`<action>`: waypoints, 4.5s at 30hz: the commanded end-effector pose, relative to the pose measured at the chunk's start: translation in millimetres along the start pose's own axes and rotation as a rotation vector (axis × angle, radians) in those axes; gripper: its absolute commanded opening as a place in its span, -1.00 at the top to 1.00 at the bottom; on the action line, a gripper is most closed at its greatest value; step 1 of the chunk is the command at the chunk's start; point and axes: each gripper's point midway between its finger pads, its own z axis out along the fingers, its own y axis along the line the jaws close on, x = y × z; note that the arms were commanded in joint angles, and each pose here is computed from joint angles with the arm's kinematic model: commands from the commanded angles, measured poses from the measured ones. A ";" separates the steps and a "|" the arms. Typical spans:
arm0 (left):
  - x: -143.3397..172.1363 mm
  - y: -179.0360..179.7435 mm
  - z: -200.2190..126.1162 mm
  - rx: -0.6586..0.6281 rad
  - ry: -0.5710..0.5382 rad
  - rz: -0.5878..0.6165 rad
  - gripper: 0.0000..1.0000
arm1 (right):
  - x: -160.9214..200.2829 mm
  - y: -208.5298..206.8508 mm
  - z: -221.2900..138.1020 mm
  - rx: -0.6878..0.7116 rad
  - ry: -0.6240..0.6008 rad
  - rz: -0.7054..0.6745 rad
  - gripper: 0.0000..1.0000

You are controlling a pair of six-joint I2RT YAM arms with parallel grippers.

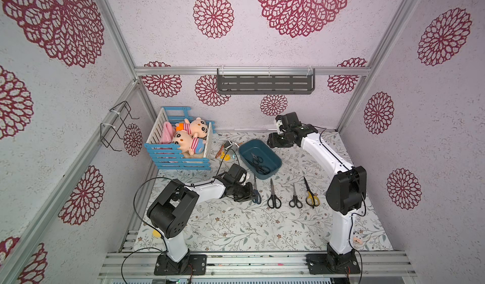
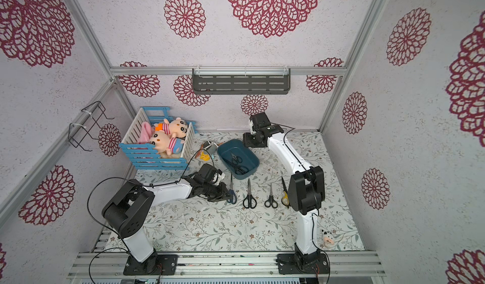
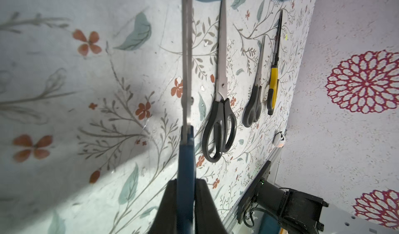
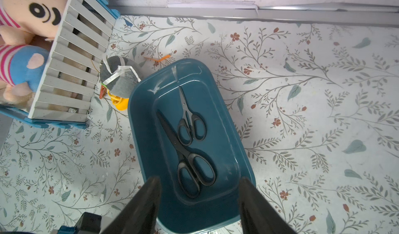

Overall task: Take the scissors out of the storage box
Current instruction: Place the scissors at the center of the board, then pick up the scissors from the storage box.

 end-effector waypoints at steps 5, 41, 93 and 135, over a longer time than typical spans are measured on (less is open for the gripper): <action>11.7 11.1 4.1 -0.042 0.053 0.035 0.87 | -15.0 20.1 -23.0 -0.063 -0.077 -0.040 -0.23; -93.8 8.7 -149.4 -0.253 -0.311 0.109 0.05 | 44.8 7.3 148.6 0.283 0.088 -0.250 0.42; -173.5 -48.5 -168.1 -0.084 -0.447 0.169 -0.06 | 8.5 30.8 90.9 -0.008 -0.007 0.032 1.00; -184.6 -38.1 -149.3 -0.066 -0.432 0.119 0.11 | -3.3 159.5 3.1 -0.387 -0.024 -0.074 1.00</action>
